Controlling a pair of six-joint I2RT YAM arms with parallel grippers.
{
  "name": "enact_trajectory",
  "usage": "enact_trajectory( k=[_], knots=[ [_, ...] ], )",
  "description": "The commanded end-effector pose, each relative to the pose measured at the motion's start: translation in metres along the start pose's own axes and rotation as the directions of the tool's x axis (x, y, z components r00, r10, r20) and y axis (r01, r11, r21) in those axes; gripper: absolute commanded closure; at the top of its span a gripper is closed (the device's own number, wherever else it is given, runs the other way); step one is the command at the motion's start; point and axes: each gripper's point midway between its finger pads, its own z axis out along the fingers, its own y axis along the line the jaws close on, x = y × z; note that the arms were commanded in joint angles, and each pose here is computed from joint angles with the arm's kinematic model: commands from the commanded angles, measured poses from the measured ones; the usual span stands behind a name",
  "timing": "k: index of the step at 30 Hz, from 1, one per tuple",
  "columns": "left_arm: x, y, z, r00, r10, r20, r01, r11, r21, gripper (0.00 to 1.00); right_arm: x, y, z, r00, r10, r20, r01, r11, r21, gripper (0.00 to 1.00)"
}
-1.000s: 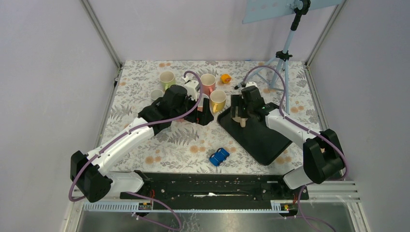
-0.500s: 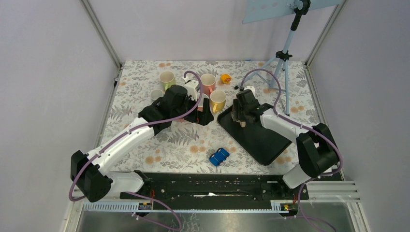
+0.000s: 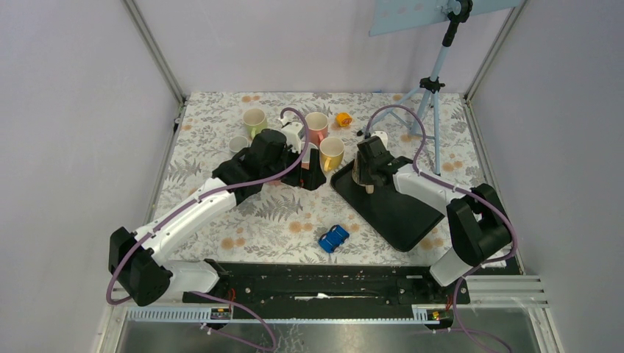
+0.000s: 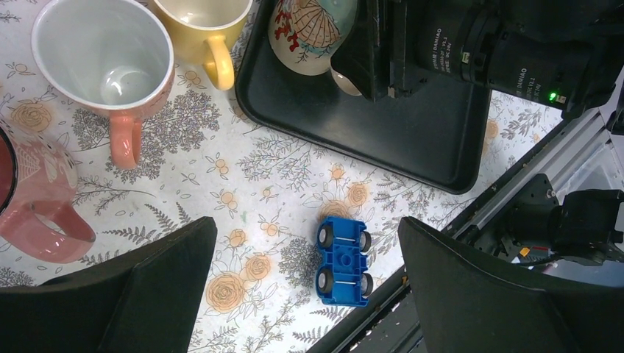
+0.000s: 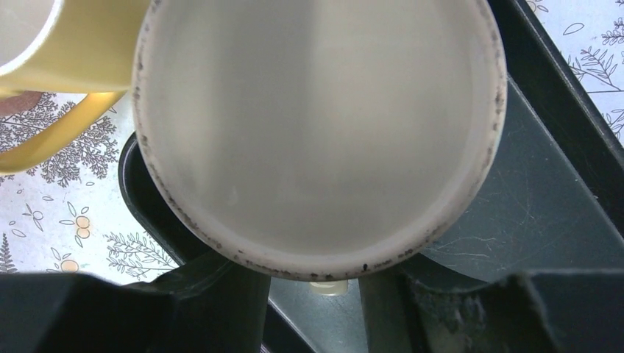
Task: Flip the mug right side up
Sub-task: Pick up the cup from the tray.
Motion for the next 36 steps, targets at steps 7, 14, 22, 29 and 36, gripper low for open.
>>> enact_trajectory(
  k=[7,14,22,29,36],
  knots=[
    [-0.015,-0.011,0.008,0.998,-0.024,0.053,0.021,0.999,0.045,0.01,-0.015,0.003,0.000,0.999,0.009,0.036,-0.011,0.999,0.048,0.70],
    [-0.015,-0.011,0.008,0.996,-0.061,0.060,0.058,0.997,0.049,0.01,-0.009,-0.002,0.000,1.000,-0.004,0.018,0.002,0.997,0.074,1.00],
    [-0.010,-0.014,0.009,0.989,-0.140,0.058,0.134,0.987,0.091,0.01,-0.008,-0.001,-0.004,1.000,0.004,0.011,-0.005,0.998,0.068,1.00],
    [-0.011,-0.011,0.007,0.987,-0.149,0.067,0.143,0.986,0.087,0.01,0.010,0.000,0.004,0.999,0.007,-0.031,-0.005,0.998,0.065,1.00],
    [-0.012,-0.012,0.009,0.986,-0.154,0.061,0.149,0.985,0.087,0.01,0.012,0.003,0.004,0.999,0.014,-0.029,-0.012,0.998,0.064,0.98]
  ],
)
